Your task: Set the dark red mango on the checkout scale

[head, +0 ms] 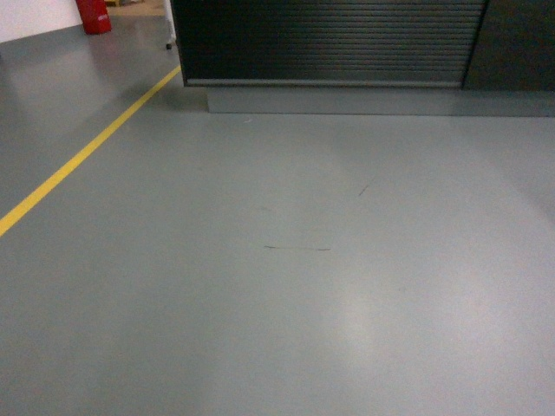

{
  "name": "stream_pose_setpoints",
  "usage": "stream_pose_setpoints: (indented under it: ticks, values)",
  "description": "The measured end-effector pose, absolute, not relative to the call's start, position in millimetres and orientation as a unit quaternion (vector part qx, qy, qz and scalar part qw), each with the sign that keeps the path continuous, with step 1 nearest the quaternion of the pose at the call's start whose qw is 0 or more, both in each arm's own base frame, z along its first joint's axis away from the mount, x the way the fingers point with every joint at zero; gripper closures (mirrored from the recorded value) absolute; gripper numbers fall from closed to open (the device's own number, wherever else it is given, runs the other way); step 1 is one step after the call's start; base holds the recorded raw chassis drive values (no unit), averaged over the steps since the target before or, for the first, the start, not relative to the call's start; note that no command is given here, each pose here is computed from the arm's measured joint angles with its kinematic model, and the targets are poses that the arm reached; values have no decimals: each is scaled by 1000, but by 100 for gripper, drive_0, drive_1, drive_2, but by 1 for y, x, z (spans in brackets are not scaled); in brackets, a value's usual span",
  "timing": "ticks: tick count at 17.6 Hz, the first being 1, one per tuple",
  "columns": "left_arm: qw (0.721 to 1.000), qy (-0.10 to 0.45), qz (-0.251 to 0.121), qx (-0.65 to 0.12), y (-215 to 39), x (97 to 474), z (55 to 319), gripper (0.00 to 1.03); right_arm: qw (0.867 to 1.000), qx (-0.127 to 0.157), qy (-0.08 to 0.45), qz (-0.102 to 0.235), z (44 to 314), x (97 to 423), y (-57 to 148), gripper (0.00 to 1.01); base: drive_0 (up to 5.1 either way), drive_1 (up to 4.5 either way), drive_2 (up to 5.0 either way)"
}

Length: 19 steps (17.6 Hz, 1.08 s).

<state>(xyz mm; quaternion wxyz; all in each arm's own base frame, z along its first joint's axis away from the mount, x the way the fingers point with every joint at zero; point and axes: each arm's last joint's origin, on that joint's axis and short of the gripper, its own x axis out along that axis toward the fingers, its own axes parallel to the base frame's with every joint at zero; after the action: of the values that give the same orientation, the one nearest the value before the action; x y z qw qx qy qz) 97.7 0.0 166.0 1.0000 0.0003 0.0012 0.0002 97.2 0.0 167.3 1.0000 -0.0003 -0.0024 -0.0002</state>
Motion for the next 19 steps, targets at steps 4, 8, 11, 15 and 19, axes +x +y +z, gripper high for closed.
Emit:
stream_pose_setpoints:
  ticks: [4, 8, 11, 15, 19]
  values:
    - [1000, 1, 0, 0, 0, 98, 166, 5, 1000, 0, -2, 0, 167, 97, 0, 3, 0, 0, 0]
    - [1000, 1, 0, 0, 0, 98, 166, 5, 1000, 0, -2, 0, 167, 97, 0, 3, 0, 0, 0]
    - [1000, 1, 0, 0, 0, 98, 166, 5, 1000, 0, -2, 0, 167, 97, 0, 3, 0, 0, 0]
    - [1000, 1, 0, 0, 0, 98, 166, 5, 1000, 0, -2, 0, 167, 97, 0, 3, 0, 0, 0]
    - [1000, 1, 0, 0, 0, 98, 166, 5, 1000, 0, -2, 0, 167, 97, 0, 3, 0, 0, 0]
